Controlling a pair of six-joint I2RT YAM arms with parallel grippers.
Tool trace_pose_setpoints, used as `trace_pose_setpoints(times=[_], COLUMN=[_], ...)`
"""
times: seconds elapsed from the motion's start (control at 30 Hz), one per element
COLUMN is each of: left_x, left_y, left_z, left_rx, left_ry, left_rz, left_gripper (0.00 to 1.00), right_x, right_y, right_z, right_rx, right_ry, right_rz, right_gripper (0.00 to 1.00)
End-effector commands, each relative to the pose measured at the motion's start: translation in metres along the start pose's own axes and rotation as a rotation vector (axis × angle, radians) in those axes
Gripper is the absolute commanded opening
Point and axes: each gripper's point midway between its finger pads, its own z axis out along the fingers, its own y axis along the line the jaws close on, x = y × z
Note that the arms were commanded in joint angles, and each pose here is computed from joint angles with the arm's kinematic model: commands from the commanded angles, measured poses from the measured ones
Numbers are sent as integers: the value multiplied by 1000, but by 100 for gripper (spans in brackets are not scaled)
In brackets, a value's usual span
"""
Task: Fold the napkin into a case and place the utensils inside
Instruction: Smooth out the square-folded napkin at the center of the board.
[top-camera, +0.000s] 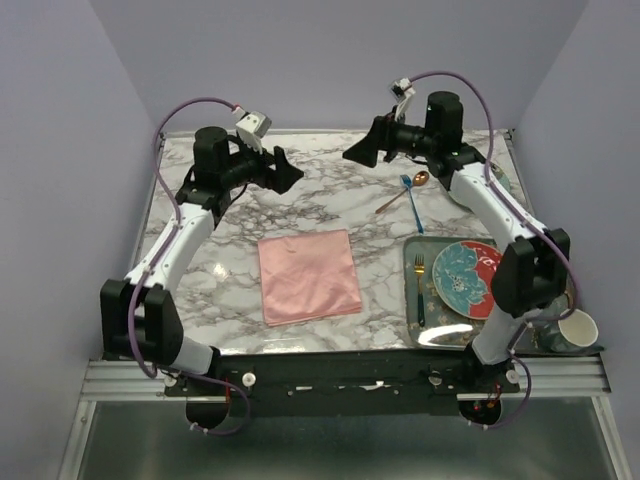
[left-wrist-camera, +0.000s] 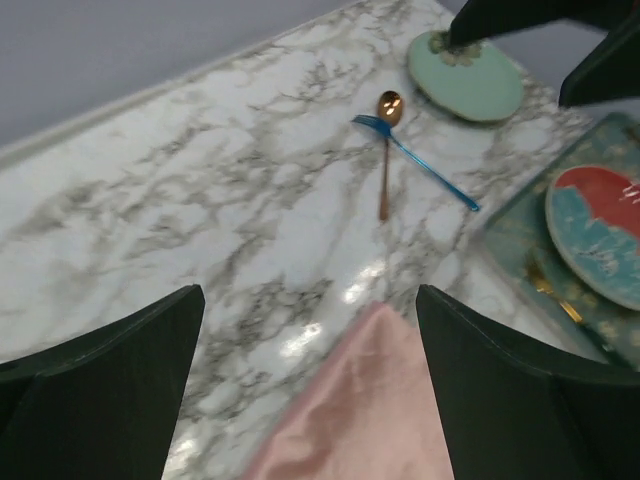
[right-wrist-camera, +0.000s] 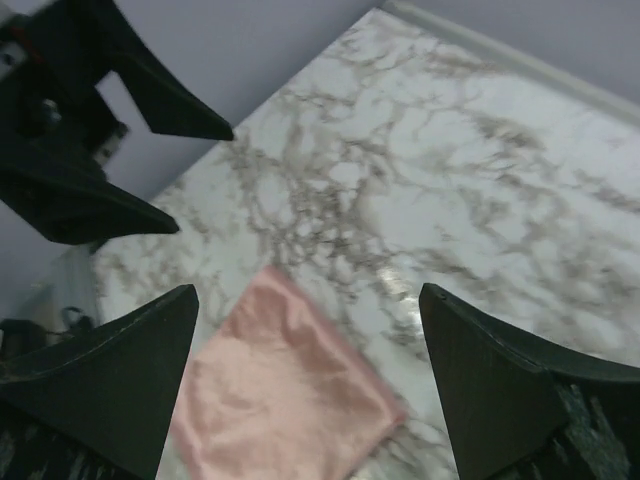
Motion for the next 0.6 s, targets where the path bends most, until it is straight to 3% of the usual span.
trace_pose_setpoints(times=[0.0,0.03,0.2,0.4,0.57], left_x=[66,71,126,180,201], left_y=[-48,-57,-70,-64,-55], left_z=[24,20,23,36,47], left_rx=[249,270,292,235,209], left_ry=[139,132,222,311,333], left_rz=[-643,-778,-982,-1115,-1147], left_gripper=[99,99,99,99,99], right_x=[84,96,158,208,234], right_y=[22,26,51,37,29], right_z=[33,36,51,69,82], right_rx=[-217,-217,-202,-124,-79], right_ry=[241,257,344,404,431], right_rz=[559,595,775,912,1002], right_gripper=[100,100,100,100,100])
